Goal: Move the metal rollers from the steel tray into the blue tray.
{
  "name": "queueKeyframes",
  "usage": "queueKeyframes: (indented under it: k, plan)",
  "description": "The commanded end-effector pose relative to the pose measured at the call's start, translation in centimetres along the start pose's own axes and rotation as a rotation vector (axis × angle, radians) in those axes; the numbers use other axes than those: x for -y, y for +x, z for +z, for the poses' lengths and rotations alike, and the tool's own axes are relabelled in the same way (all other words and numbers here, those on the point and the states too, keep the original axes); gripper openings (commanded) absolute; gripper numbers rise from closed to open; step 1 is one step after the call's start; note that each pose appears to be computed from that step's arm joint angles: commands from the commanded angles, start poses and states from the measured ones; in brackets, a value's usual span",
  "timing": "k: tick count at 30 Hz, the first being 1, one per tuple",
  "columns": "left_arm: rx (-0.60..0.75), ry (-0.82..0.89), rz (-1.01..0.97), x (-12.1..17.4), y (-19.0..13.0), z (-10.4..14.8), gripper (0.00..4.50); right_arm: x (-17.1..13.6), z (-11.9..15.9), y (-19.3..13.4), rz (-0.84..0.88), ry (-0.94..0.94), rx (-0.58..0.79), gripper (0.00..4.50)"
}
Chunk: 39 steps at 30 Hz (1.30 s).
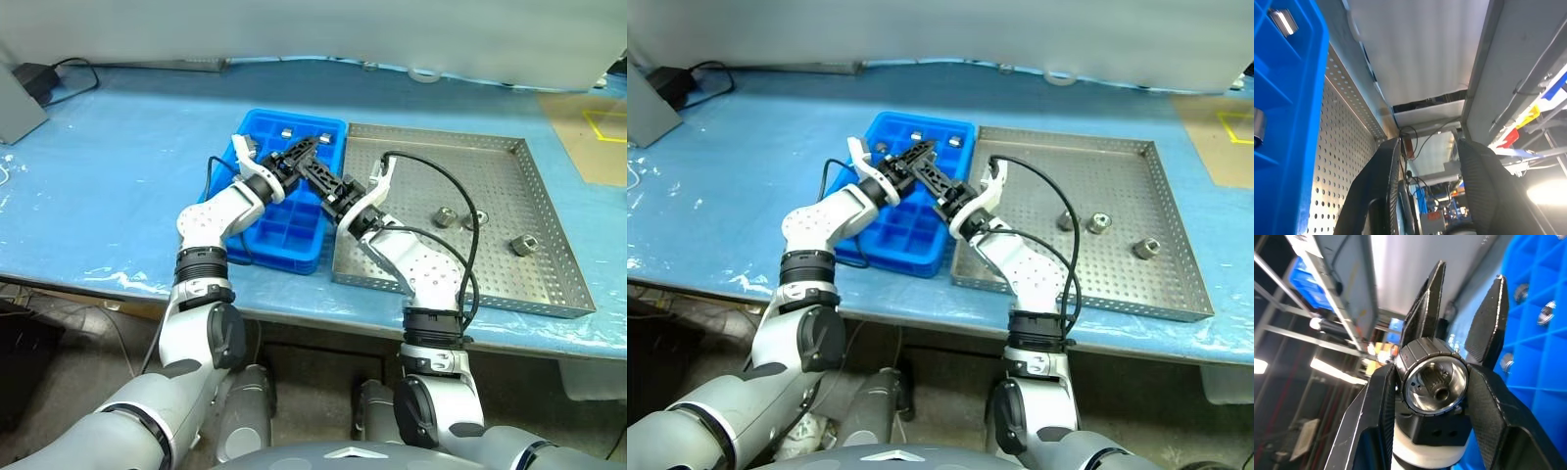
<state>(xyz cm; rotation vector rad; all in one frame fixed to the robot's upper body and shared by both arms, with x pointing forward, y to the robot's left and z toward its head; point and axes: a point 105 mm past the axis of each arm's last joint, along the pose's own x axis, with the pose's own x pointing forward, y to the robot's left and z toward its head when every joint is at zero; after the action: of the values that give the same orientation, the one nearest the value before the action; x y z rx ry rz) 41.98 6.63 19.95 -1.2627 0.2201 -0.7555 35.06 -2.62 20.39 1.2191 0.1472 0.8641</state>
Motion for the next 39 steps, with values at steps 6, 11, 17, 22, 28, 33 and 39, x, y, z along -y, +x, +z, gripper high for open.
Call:
queueKeyframes:
  k: [6,11,17,22,28,33,39]
  plan:
    - [0.363,0.435,0.086,2.0,-4.0,9.4,2.03,0.4,-3.5,3.1,-0.033,-0.253,-0.201,1.72]
    - [0.427,0.714,0.214,2.1,-7.0,11.0,2.03,4.2,-2.9,4.9,-0.201,-0.446,-0.225,1.72]
    - [0.413,0.825,0.262,1.7,-9.5,10.3,2.03,6.2,0.1,5.8,-0.318,-0.644,-0.162,1.72]
    - [0.406,0.802,0.28,0.8,-10.0,10.0,2.03,6.4,-1.2,5.7,-0.275,-0.742,-0.278,1.72]
    - [0.364,0.806,0.259,0.7,-8.8,9.4,2.03,7.0,-2.4,4.5,-0.26,-0.795,-0.367,3.73]
    - [0.292,0.85,0.184,1.3,-6.8,8.1,2.03,6.0,0.0,3.7,-0.26,-0.81,-0.248,4.0]
    - [0.07,1.043,0.005,2.5,-3.5,3.7,2.03,4.2,5.5,1.1,-0.329,-0.941,-0.025,4.0]
